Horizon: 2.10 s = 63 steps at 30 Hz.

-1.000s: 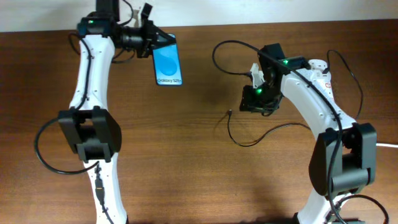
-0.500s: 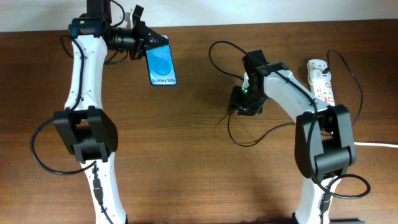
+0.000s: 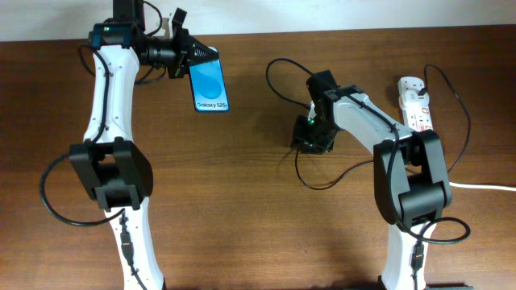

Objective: Plug charger to phone and switch on socket
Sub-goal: 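Move the right gripper down over the black cable's USB-C plug, then close the right gripper on the USB-C plug and lift it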

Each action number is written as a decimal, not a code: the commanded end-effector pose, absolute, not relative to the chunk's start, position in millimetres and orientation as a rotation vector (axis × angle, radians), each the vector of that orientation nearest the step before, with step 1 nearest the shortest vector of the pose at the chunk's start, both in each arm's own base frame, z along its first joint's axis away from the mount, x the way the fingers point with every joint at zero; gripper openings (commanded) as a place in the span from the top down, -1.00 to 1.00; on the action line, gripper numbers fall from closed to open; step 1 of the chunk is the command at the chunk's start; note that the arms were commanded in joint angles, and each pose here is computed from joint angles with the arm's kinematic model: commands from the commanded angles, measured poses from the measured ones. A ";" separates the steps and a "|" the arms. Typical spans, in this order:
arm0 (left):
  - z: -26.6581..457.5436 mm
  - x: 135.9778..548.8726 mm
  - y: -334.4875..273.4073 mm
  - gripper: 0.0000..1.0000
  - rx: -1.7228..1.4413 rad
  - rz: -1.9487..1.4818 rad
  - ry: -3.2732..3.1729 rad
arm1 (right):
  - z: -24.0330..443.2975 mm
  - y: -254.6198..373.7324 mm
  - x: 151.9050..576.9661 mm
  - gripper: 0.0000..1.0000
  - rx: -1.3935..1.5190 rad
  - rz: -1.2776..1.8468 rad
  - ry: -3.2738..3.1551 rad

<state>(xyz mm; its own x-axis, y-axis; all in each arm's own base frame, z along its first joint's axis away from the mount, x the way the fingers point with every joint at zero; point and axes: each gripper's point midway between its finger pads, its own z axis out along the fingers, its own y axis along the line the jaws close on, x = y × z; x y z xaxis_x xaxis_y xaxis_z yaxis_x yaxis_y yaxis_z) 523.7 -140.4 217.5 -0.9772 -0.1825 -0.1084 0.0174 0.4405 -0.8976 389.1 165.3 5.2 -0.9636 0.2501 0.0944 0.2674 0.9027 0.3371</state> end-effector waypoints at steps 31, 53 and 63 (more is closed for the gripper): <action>255.1 511.9 -143.5 1.00 -0.065 -1.622 2.425 | 194.0 177.0 373.5 0.92 0.747 -1.476 -3.078; 306.4 487.9 -169.8 1.00 0.155 -2.016 2.190 | 77.0 157.9 375.4 0.92 0.069 -0.613 -3.179; 305.9 488.2 -169.7 1.00 0.154 -2.012 2.192 | 38.9 166.1 383.3 0.03 -0.001 -0.600 -3.126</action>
<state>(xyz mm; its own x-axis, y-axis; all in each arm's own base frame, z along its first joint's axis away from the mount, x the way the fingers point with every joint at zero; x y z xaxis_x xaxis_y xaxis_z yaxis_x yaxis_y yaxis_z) 499.8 -169.8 272.5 -0.9915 -0.0436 -0.1222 0.1162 0.1200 -0.9859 379.1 168.4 38.8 -0.9995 -0.0018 -0.0315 -0.0136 0.9253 0.3789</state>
